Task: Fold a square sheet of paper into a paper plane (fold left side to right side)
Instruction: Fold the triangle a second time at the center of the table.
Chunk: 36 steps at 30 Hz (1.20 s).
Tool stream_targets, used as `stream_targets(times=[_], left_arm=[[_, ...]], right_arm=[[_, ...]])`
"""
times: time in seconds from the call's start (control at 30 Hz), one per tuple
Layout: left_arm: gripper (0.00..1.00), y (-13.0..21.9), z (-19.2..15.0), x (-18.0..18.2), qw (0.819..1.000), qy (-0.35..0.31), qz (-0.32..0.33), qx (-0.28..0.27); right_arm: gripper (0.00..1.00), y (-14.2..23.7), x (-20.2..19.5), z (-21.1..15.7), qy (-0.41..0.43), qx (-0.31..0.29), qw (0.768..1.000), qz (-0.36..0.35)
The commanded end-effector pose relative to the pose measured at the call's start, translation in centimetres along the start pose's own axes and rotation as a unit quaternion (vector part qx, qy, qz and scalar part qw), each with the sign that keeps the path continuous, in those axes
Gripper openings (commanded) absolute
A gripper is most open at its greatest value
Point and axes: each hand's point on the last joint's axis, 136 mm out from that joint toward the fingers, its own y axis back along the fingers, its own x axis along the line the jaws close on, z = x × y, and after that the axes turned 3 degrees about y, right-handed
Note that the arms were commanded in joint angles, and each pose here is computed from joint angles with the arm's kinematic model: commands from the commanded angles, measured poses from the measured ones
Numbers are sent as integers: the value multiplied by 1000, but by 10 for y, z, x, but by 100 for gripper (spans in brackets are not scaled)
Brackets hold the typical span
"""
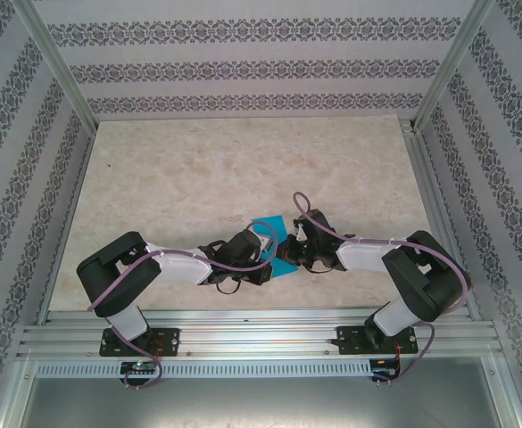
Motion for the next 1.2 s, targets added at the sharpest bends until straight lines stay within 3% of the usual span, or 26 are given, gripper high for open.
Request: stream_targets(times=[0.0, 0.13, 0.33, 0.7, 0.87, 1.03, 1.17], left_arm=[[6, 1, -76, 53, 987, 13, 99, 126], [6, 2, -76, 52, 987, 11, 99, 128], [8, 12, -84, 51, 984, 3, 102, 144], [7, 28, -101, 54, 984, 16, 98, 150], [6, 44, -62, 40, 991, 18, 84, 102], [6, 66, 8, 21, 998, 57, 0, 26], [6, 70, 48, 6, 998, 53, -46, 6]], right_arm=[[6, -3, 15, 2, 10, 0, 1000, 20], [6, -12, 1, -2, -1, 10, 1000, -7], [6, -13, -39, -7, -23, 25, 994, -102], [6, -23, -38, -8, -31, 37, 995, -87], [6, -22, -31, -6, -25, 35, 996, -77], [6, -18, -31, -6, -21, 34, 996, -81], [6, -17, -31, -6, -18, 34, 996, -82]])
